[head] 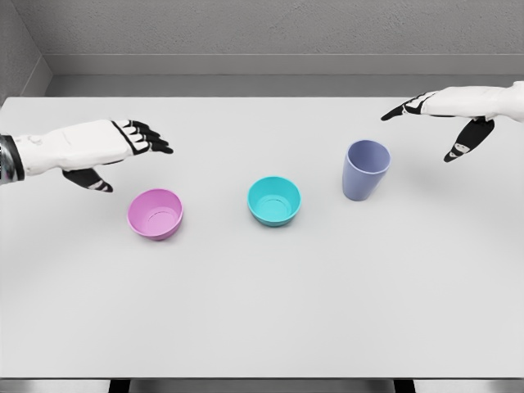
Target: Stacking bowl and cup with both arms
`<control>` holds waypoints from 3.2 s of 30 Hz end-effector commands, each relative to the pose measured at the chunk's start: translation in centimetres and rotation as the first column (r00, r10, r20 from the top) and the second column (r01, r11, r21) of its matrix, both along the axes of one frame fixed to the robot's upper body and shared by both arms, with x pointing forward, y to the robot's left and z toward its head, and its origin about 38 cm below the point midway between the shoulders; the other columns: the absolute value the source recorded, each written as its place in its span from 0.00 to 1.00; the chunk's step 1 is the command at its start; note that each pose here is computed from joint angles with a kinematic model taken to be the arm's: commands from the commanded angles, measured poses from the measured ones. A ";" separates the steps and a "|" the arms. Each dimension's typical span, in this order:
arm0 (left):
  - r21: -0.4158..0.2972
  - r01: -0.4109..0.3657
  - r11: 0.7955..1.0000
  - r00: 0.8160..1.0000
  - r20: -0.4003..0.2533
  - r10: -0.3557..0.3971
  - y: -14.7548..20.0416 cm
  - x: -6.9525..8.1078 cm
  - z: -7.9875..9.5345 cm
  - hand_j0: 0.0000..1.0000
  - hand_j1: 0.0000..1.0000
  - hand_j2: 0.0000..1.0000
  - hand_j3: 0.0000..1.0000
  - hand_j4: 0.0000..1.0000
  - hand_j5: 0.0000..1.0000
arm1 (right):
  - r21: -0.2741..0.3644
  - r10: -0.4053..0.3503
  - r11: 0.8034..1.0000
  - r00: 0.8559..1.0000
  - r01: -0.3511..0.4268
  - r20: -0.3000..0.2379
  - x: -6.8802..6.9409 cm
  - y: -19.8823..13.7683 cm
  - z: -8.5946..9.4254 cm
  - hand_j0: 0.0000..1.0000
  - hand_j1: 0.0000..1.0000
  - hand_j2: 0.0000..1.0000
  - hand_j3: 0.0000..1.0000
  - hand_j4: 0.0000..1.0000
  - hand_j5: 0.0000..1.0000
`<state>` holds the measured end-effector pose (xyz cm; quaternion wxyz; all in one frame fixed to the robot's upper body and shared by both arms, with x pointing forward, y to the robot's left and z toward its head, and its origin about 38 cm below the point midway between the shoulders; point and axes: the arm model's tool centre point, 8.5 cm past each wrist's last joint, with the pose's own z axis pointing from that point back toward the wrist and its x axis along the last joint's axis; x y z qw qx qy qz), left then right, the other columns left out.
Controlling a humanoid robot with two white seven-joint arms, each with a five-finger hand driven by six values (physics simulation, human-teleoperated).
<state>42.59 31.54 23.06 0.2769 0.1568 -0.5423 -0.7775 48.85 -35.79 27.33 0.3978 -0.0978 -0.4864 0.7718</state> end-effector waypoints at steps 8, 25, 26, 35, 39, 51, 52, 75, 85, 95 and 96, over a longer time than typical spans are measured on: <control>-0.091 -0.024 0.996 0.986 -0.167 0.009 0.4 -0.5 -2.7 1.00 1.00 1.00 1.00 1.00 1.00 | -0.004 -0.004 1.000 1.000 0.004 -0.015 -0.1 -0.1 -0.6 1.00 1.00 1.00 1.00 1.00 1.00; -0.027 0.002 1.000 0.989 -0.151 -0.007 -0.6 -0.9 -4.4 1.00 1.00 1.00 1.00 1.00 1.00 | -0.018 -0.005 1.000 1.000 0.004 -0.028 -0.2 -0.2 -1.0 1.00 1.00 1.00 1.00 1.00 1.00; -0.023 0.004 1.000 0.989 -0.151 -0.007 -0.6 -0.9 -4.5 1.00 1.00 1.00 1.00 1.00 1.00 | -0.018 -0.005 1.000 1.000 0.004 -0.028 -0.2 -0.2 -1.0 1.00 1.00 1.00 1.00 1.00 1.00; -0.024 0.003 1.000 0.986 -0.164 -0.007 -0.6 -1.2 -5.1 1.00 1.00 1.00 1.00 1.00 1.00 | -0.021 0.002 1.000 0.999 -0.003 -0.034 -0.3 0.0 -1.3 1.00 1.00 1.00 1.00 1.00 1.00; 0.008 0.012 1.000 0.988 -0.155 -0.011 -0.8 -1.3 -5.4 1.00 1.00 1.00 1.00 1.00 1.00 | -0.020 0.002 1.000 0.999 -0.002 -0.033 -0.3 0.0 -1.2 1.00 1.00 1.00 1.00 1.00 1.00; 0.011 0.012 1.000 0.989 -0.144 -0.010 -0.8 -1.1 -5.1 1.00 1.00 1.00 1.00 1.00 1.00 | -0.025 0.004 1.000 0.999 -0.005 -0.041 -0.4 0.0 -1.5 1.00 1.00 1.00 1.00 1.00 1.00; 0.011 0.014 1.000 0.989 -0.146 -0.012 -0.9 -1.2 -5.2 1.00 1.00 1.00 1.00 1.00 1.00 | -0.025 0.004 1.000 0.999 -0.005 -0.041 -0.4 0.0 -1.5 1.00 1.00 1.00 1.00 1.00 1.00; 0.005 0.038 0.999 0.989 -0.142 -0.037 -2.0 -1.5 -5.6 1.00 1.00 1.00 1.00 1.00 1.00 | -0.019 -0.007 1.000 1.000 0.007 -0.023 -0.1 -0.3 -0.8 1.00 1.00 1.00 1.00 1.00 1.00; 0.014 0.034 0.999 0.988 -0.152 -0.032 -1.8 -1.5 -6.0 1.00 1.00 1.00 1.00 1.00 1.00 | -0.016 -0.010 1.000 1.000 0.009 -0.021 -0.1 -0.3 -0.8 1.00 1.00 1.00 1.00 1.00 1.00; 0.016 0.033 0.999 0.988 -0.153 -0.030 -1.8 -1.5 -6.1 1.00 1.00 1.00 1.00 1.00 1.00 | -0.017 -0.009 1.000 1.000 0.009 -0.022 -0.2 -0.4 -0.8 1.00 1.00 1.00 1.00 1.00 1.00; 0.026 0.032 0.999 0.988 -0.149 -0.027 -1.7 -1.4 -6.2 1.00 1.00 1.00 1.00 1.00 1.00 | -0.017 -0.009 1.000 1.000 0.009 -0.022 -0.2 -0.4 -0.8 1.00 1.00 1.00 1.00 1.00 1.00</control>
